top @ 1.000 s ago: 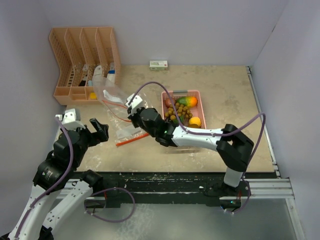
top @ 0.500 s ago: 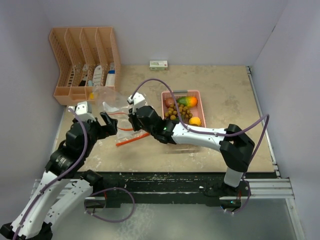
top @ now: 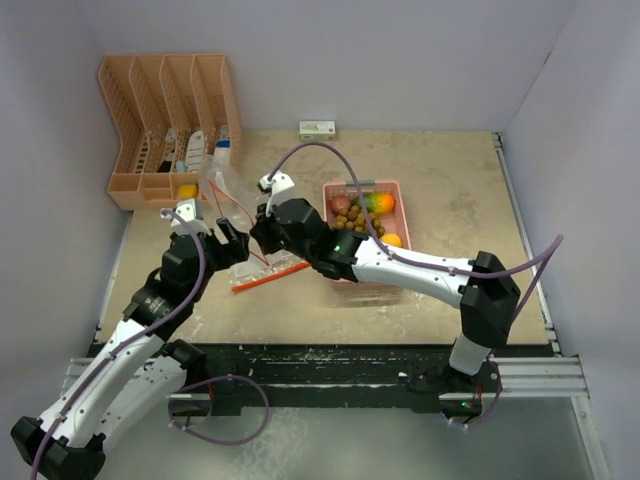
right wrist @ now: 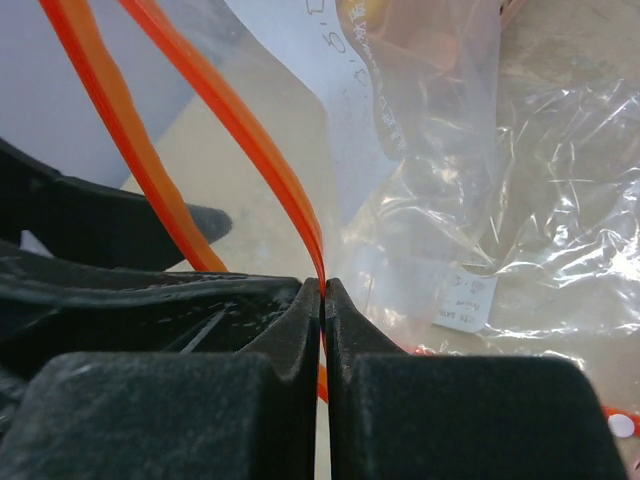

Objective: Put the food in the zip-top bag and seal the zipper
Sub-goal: Open the zipper of the food storage bag.

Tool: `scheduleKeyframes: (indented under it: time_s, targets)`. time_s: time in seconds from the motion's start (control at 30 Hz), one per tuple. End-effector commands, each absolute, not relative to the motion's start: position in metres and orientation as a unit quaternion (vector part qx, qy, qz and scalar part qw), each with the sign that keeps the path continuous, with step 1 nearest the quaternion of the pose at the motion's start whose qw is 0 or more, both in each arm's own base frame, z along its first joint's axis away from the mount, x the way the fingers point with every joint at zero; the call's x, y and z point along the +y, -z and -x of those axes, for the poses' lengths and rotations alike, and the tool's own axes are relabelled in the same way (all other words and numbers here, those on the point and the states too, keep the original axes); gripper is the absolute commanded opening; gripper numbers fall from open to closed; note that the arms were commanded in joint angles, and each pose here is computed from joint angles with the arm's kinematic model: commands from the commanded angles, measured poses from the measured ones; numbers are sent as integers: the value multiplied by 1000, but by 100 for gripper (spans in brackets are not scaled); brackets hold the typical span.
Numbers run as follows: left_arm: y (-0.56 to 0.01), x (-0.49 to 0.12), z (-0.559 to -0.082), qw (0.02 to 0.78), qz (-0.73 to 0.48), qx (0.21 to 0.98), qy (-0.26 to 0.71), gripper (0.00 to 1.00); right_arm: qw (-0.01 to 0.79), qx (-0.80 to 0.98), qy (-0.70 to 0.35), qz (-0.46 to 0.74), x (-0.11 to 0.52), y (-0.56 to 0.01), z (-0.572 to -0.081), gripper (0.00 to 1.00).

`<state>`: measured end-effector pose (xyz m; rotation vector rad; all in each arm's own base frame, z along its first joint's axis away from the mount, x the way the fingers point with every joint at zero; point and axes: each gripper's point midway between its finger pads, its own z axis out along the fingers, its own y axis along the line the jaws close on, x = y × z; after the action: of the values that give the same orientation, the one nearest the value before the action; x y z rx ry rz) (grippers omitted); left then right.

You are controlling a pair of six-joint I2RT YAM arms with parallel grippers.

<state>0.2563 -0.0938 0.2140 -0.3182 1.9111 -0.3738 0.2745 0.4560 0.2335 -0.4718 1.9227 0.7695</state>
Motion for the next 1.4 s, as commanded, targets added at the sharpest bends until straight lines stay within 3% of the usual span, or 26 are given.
scheduleKeyframes:
  time_s: [0.0,0.1,0.23,0.43,0.53,0.83,0.93,1.03,1.07,1.13,1.17,1.37]
  targets:
    - [-229,-101,-267,579,149,780,187,83,488,768,-375,176,457,-283,-263,0]
    - [-228,-103,-271,585,153,773,192,77,487,764,-384,177,456,-289,-260,0]
    - [-232,-104,-276,590,148,771,187,46,478,769,-387,176,450,-288,-254,0]
    - [-246,-91,-271,596,147,774,156,12,490,796,-323,145,415,-270,-264,0]
    - [-264,-75,-262,599,151,777,124,6,500,812,-279,116,386,-258,-275,0]
    - [-302,-55,-233,594,83,797,74,7,513,845,-143,48,314,-228,-305,0]
    - [-295,-57,-231,574,62,814,65,7,504,850,-141,50,315,-220,-307,0]
    - [-277,-68,-236,556,45,827,72,4,498,832,-209,129,346,-229,-296,0]
    - [-272,-71,-238,551,45,830,75,2,510,813,-231,158,356,-241,-295,5]
    - [-259,-77,-245,540,46,837,77,0,498,784,-299,219,378,-258,-274,28]
    - [-252,-81,-250,531,45,843,75,0,498,772,-318,235,383,-266,-267,34]
    - [-228,-105,-278,511,29,855,84,0,498,740,-369,260,372,-298,-239,63]
